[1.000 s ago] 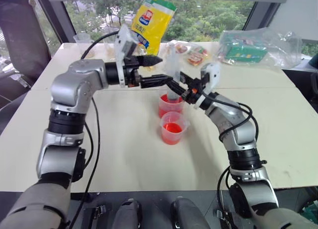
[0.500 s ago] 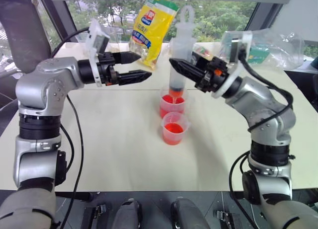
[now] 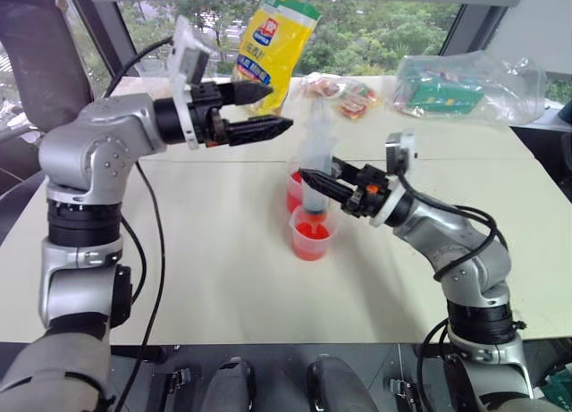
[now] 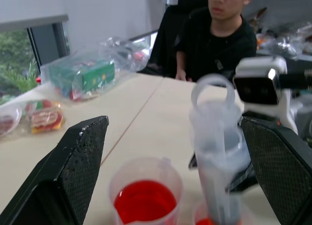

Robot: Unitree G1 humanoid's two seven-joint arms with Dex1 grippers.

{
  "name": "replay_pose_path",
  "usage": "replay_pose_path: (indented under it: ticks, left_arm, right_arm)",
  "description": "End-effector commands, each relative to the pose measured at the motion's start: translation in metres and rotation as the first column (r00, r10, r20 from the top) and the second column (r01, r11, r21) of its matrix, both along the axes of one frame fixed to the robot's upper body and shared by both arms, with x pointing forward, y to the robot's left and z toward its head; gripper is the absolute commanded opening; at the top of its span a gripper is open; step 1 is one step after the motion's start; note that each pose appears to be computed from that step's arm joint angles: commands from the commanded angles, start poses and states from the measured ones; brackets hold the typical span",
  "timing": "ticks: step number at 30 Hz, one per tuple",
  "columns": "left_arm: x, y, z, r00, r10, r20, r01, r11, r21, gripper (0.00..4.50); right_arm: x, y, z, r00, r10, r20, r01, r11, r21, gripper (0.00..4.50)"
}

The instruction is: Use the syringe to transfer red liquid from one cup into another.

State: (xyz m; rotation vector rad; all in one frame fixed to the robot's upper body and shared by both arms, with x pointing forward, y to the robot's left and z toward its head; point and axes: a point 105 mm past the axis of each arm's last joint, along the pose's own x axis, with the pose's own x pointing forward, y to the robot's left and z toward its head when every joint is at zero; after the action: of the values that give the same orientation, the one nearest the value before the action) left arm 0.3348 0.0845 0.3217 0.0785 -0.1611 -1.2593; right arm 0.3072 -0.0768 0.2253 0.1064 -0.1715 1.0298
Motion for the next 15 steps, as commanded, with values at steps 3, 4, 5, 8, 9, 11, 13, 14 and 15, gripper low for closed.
replay_pose_path:
  ticks: [3, 4, 5, 8, 9, 11, 13, 14, 15]
  left_arm:
    - [0.002, -0.006, 0.011, 0.999, -0.012, 0.044, 0.013, 1.0, -0.022, 4.45]
    - [0.002, -0.007, 0.01, 0.999, -0.019, 0.04, 0.019, 1.0, -0.023, 4.45]
    - [0.002, -0.011, 0.008, 0.999, -0.03, 0.034, 0.03, 0.999, -0.023, 4.45]
    - [0.004, -0.023, 0.001, 0.998, -0.052, 0.02, 0.053, 0.998, -0.026, 4.45]
    - [0.004, -0.026, 0.0, 0.998, -0.061, 0.021, 0.061, 0.998, -0.025, 4.21]
    - [0.004, -0.032, -0.001, 0.997, -0.074, 0.018, 0.074, 0.997, -0.033, 3.61]
    - [0.005, -0.038, -0.003, 0.996, -0.085, 0.017, 0.085, 0.996, -0.031, 2.69]
    - [0.005, -0.04, -0.004, 0.996, -0.092, 0.019, 0.092, 0.995, -0.026, 2.17]
    - [0.005, -0.042, -0.005, 0.995, -0.096, 0.02, 0.097, 0.995, -0.024, 1.64]
  right_arm:
    - [-0.011, 0.003, 0.015, 0.996, 0.025, 0.082, -0.025, 1.0, 0.0, 1.45]
    - [-0.011, 0.003, 0.015, 0.996, 0.025, 0.083, -0.025, 1.0, -0.001, 1.45]
    - [-0.011, 0.003, 0.016, 0.996, 0.026, 0.085, -0.026, 1.0, -0.001, 1.45]
    - [-0.012, 0.003, 0.018, 0.996, 0.028, 0.089, -0.028, 1.0, -0.001, 1.45]
    - [-0.012, 0.004, 0.018, 0.995, 0.029, 0.091, -0.029, 1.0, -0.001, 1.45]
    - [-0.012, 0.004, 0.019, 0.995, 0.032, 0.093, -0.032, 0.999, -0.003, 1.45]
    - [-0.012, 0.005, 0.019, 0.995, 0.034, 0.094, -0.034, 0.999, -0.004, 1.45]
    - [-0.012, 0.005, 0.019, 0.995, 0.035, 0.094, -0.035, 0.999, -0.005, 1.45]
    - [-0.012, 0.005, 0.02, 0.995, 0.036, 0.094, -0.036, 0.999, -0.004, 1.45]
